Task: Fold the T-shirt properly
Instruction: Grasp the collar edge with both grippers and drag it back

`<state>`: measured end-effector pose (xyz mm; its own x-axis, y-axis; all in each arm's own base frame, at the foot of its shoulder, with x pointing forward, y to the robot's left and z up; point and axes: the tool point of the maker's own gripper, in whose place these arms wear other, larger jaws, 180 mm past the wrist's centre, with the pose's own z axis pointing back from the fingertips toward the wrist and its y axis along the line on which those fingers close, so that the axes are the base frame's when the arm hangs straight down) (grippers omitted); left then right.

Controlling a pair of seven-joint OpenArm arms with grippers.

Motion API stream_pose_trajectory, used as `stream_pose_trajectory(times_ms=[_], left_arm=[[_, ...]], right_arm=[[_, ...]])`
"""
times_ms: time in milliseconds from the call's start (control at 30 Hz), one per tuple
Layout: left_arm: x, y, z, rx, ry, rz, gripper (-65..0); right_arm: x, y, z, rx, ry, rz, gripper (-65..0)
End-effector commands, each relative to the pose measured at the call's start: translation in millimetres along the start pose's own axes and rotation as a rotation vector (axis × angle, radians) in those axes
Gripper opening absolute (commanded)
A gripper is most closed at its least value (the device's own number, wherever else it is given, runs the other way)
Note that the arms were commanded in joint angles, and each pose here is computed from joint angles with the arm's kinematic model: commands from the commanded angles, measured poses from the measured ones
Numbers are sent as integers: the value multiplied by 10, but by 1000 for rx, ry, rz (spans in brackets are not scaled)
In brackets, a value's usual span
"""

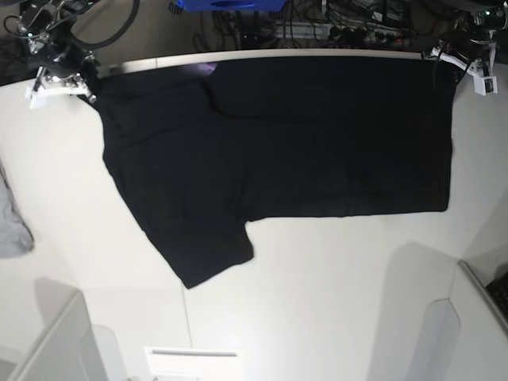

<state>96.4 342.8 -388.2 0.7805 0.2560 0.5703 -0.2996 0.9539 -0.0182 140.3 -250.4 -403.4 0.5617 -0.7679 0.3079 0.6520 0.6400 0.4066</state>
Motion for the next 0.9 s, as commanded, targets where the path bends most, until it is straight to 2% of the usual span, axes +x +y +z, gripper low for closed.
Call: stream_pose_trajectory(times_ms=[0, 633, 667, 800, 867], left_arm=[[71, 64, 48, 17, -23, -16, -650], [57, 97, 65, 28, -21, -9, -650], [61, 95, 66, 28, -22, -10, -594], [57, 102, 71, 29, -21, -10, -339], [58, 107, 73, 31, -22, -10, -257]], right_arm=[[85, -21, 43, -7, -36, 18, -650], [78, -51, 53, -13, -33, 13, -650], [78, -49, 53, -11, -33, 12, -627], [70, -56, 58, -13, -32, 9, -315], [54, -76, 63, -17, -29, 9, -249]])
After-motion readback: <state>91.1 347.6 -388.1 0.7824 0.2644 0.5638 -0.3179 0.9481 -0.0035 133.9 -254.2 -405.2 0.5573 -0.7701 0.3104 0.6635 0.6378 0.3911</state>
